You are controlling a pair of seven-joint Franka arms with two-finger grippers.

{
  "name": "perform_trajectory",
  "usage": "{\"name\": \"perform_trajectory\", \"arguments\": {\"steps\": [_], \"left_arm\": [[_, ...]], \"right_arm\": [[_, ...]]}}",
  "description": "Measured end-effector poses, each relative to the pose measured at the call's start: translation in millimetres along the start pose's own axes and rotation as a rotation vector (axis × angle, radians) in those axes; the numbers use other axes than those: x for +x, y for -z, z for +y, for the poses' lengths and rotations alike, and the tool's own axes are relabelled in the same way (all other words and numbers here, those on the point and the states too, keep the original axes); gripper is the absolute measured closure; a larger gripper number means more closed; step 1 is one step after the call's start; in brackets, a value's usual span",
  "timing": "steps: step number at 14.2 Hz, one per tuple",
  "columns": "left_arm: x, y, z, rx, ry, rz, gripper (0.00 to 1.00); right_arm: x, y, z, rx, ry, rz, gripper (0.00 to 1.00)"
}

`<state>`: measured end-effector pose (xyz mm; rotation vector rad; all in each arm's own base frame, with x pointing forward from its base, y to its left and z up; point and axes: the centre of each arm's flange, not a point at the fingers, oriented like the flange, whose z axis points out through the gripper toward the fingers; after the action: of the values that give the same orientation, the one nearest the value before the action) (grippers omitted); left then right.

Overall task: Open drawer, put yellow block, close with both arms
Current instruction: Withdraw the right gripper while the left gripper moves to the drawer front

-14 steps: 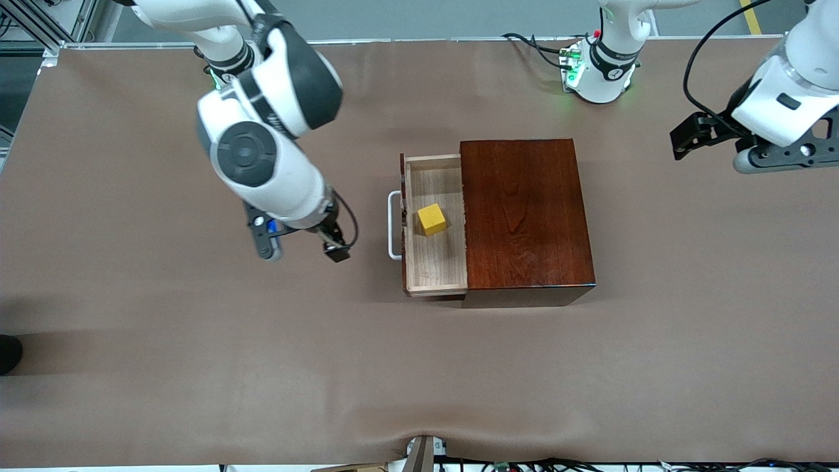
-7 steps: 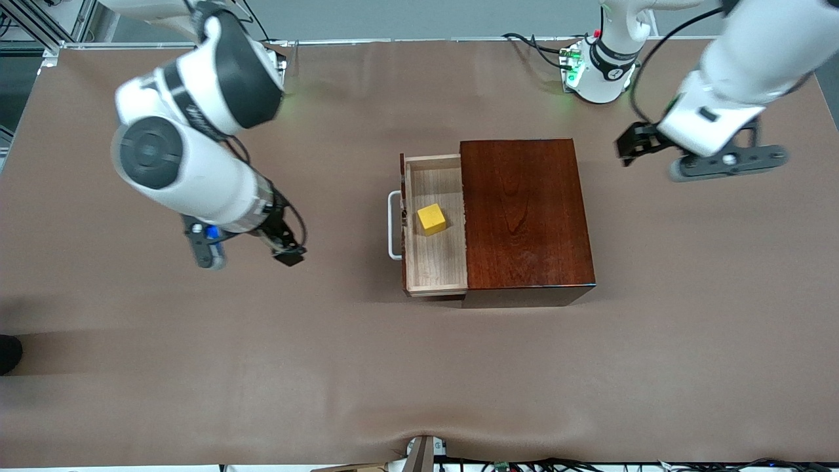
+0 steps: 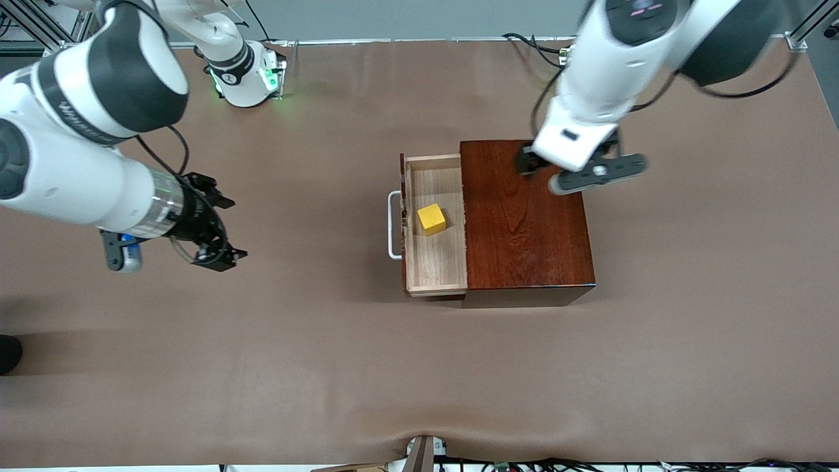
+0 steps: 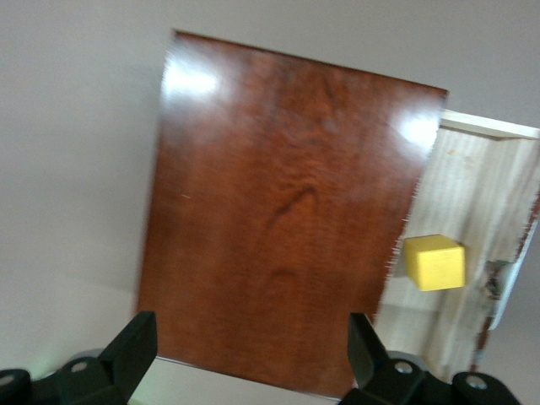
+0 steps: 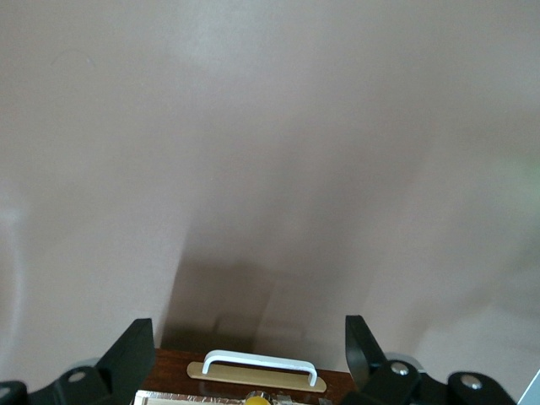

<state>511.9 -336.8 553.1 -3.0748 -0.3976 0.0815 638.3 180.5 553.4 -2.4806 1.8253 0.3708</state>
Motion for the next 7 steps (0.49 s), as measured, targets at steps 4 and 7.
{"name": "perform_trajectory", "arguments": {"steps": [4,7], "left_arm": [[-30,-36,69,-0.028,0.131,-0.011,0.00],[-45,-58,121,-0.099,0.243,0.002,0.00]], "right_arm": [[11,23,6,0.036,0.005,-0.029,0.00],[4,31,13,0.034,0.084,-0.046,0.00]]}}
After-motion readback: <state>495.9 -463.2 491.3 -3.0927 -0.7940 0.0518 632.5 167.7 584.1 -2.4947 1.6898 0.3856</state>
